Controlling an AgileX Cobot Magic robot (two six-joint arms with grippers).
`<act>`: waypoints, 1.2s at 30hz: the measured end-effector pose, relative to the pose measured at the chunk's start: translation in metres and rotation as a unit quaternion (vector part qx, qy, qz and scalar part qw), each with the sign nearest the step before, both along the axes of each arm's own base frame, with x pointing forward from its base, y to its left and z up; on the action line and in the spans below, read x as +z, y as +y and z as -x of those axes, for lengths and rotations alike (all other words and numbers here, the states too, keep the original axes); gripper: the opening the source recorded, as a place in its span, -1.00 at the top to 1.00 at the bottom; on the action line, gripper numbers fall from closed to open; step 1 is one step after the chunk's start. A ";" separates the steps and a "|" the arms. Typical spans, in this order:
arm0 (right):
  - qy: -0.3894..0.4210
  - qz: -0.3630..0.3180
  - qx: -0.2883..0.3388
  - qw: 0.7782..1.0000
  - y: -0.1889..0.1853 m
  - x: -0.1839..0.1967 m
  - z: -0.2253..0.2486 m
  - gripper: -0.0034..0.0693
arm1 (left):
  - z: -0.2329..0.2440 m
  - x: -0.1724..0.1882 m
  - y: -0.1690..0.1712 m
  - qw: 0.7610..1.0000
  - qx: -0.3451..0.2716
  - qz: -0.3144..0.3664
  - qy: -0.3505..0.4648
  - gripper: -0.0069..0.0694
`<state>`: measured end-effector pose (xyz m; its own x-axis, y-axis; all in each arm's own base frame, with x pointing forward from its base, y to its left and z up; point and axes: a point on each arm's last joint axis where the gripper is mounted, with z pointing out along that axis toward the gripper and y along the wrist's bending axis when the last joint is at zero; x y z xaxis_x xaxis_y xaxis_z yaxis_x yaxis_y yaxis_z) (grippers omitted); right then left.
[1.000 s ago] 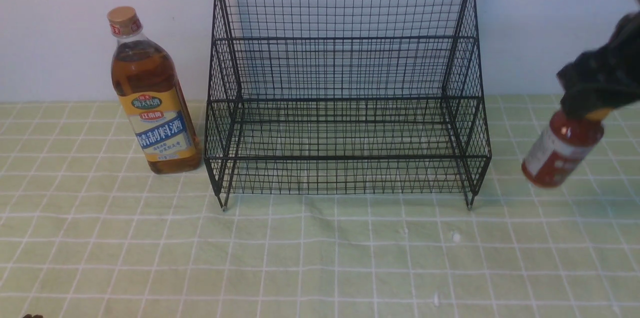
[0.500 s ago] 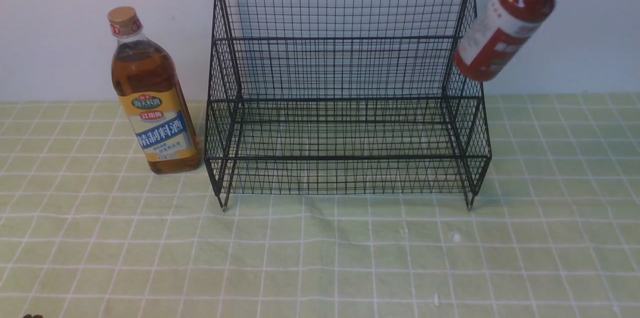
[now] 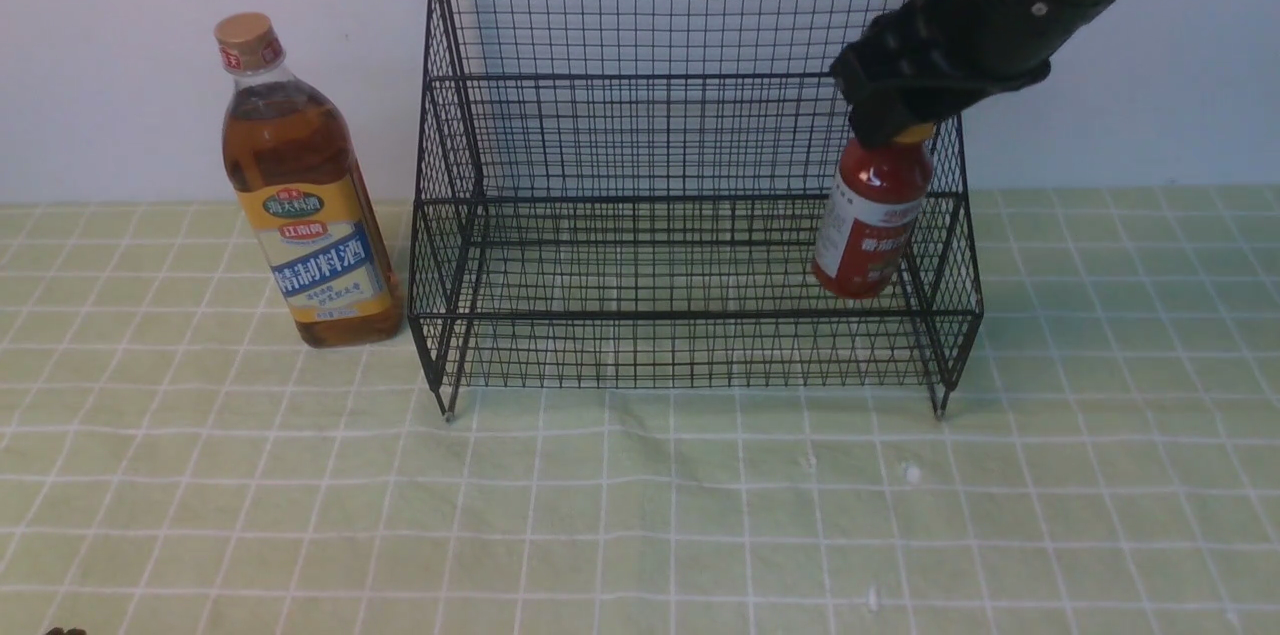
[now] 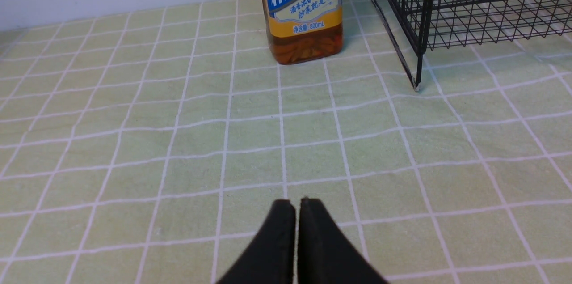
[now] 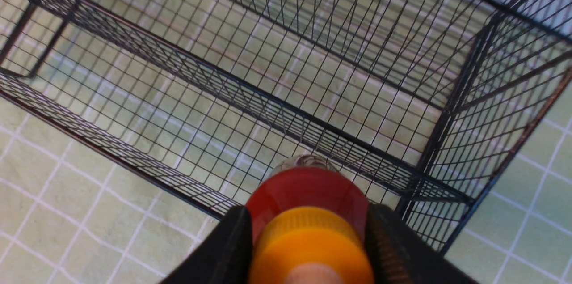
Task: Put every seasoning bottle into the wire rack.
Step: Use the right arm to put the condiment bottle back on the shelf, then use the left arm to grab the condiment bottle closest to it
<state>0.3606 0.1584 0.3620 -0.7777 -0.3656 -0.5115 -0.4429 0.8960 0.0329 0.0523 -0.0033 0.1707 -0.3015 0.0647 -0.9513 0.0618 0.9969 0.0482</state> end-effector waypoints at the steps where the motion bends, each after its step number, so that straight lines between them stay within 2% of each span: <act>1: 0.006 0.002 0.000 1.000 0.001 -0.005 -0.003 0.09 | 0.000 0.000 0.000 1.000 0.000 0.000 0.000 0.84; 10: 0.056 0.022 -0.001 0.998 0.009 -0.044 -0.021 0.09 | 0.000 0.000 0.000 1.000 0.000 0.000 0.000 0.84; 16: 0.071 0.023 -0.011 0.997 0.011 -0.055 -0.025 0.07 | 0.000 0.000 0.000 1.000 0.000 0.000 0.000 0.84; 23: 0.054 0.025 -0.015 0.998 0.010 -0.048 -0.027 -0.35 | 0.000 0.000 0.000 1.000 0.000 0.000 0.000 0.84; 26: 0.035 0.017 -0.017 0.999 0.009 -0.035 -0.027 -0.37 | 0.000 0.000 0.000 1.000 0.000 0.000 0.000 0.84; 28: 0.020 0.010 -0.019 1.000 0.007 -0.021 -0.022 -0.32 | 0.000 0.000 0.000 1.000 0.000 0.000 0.000 0.84; 30: -0.010 -0.003 -0.019 1.000 0.002 0.005 -0.009 -0.13 | 0.000 0.000 0.000 1.000 0.000 0.000 0.000 0.84; 31: -0.013 -0.005 -0.019 1.000 0.001 0.008 -0.007 -0.13 | 0.000 0.000 0.000 1.000 0.000 0.000 0.000 0.84; 33: -0.064 -0.028 -0.020 0.997 -0.011 0.052 0.021 0.21 | 0.000 0.000 0.000 1.000 0.000 0.000 0.000 0.84; 34: -0.064 -0.028 -0.020 0.997 -0.011 0.052 0.021 0.24 | 0.000 0.000 0.000 1.000 0.000 0.000 0.000 0.84; 36: -0.115 -0.051 -0.019 0.992 -0.025 0.092 0.053 0.55 | 0.000 0.000 0.000 1.000 0.000 0.000 0.000 0.84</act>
<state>0.3075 0.1339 0.4536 -0.6487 -0.2747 -0.7098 -0.4143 0.9098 0.0265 0.0523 -0.0033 0.1707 -0.3015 0.0647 -0.9513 0.0618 0.9969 0.0482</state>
